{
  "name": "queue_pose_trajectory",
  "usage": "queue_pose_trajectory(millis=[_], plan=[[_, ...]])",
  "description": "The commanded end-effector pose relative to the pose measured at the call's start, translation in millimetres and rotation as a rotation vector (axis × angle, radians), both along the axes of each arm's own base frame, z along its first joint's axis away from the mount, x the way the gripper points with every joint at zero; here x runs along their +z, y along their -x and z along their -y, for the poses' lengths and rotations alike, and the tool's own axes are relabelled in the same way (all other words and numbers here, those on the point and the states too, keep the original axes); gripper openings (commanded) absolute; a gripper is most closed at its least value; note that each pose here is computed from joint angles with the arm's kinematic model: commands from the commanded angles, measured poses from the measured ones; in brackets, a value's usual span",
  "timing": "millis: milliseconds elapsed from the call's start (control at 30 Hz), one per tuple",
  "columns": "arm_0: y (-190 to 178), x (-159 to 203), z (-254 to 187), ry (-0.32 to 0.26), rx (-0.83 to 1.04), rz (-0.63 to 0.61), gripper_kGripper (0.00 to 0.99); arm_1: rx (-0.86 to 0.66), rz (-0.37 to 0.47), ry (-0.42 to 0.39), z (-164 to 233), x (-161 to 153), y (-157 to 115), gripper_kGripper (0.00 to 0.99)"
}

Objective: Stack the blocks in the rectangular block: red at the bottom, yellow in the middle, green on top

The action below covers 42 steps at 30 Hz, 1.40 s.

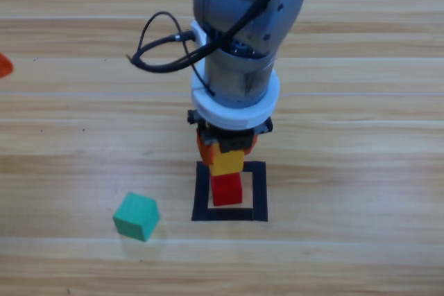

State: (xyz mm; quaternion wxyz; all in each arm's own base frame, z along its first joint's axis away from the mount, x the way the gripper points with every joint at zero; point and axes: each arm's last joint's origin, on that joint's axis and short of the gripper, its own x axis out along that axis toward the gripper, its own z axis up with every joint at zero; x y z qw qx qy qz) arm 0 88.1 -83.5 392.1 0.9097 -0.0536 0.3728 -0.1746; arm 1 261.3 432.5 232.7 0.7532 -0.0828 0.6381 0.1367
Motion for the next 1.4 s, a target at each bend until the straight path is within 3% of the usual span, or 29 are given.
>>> queue_pose_trajectory(millis=[33, 367, 433, 500, 533, 567, 833, 1033, 1167, 1233, 1400], plan=[[2, -8, -3, -0.009, -0.004, -0.005, 0.923, 0.009, -0.026, 0.089, -13, -40, 6, 0.000], [1, -20, -1, 0.000, -0.016, -0.013, 0.923, -0.001, -0.016, 0.097, -13, -42, 5, 0.011], [0, -22, 0, 0.003, -0.019, -0.013, 0.923, -0.001, -0.016, 0.097, -13, -42, 5, 0.256], [0, -24, 1, 0.003, -0.021, -0.016, 0.923, -0.001, -0.018, 0.097, -14, -45, 5, 0.712], [0, -25, 1, 0.003, -0.020, -0.017, 0.923, -0.001, -0.018, 0.097, -15, -45, 4, 0.873], [0, -25, 1, 0.006, -0.021, -0.016, 0.923, -0.001, -0.018, 0.097, -15, -44, 4, 0.905], [-1, -26, 3, 0.019, -0.031, -0.020, 0.923, 0.018, -0.005, 0.085, -20, -33, 12, 0.936], [-13, -28, 16, 0.043, 0.019, -0.068, 0.923, 0.024, 0.083, 0.040, -5, 20, 26, 0.945], [-37, -32, 41, 0.026, 0.068, -0.135, 0.923, 0.031, 0.167, 0.004, 29, 67, 41, 0.946], [-51, -36, 53, 0.009, 0.085, -0.170, 0.922, 0.065, 0.221, -0.065, 59, 90, 56, 0.969], [-84, -60, 82, -0.079, 0.105, -0.265, 0.920, 0.095, 0.295, -0.176, 130, 102, 82, 0.990]])
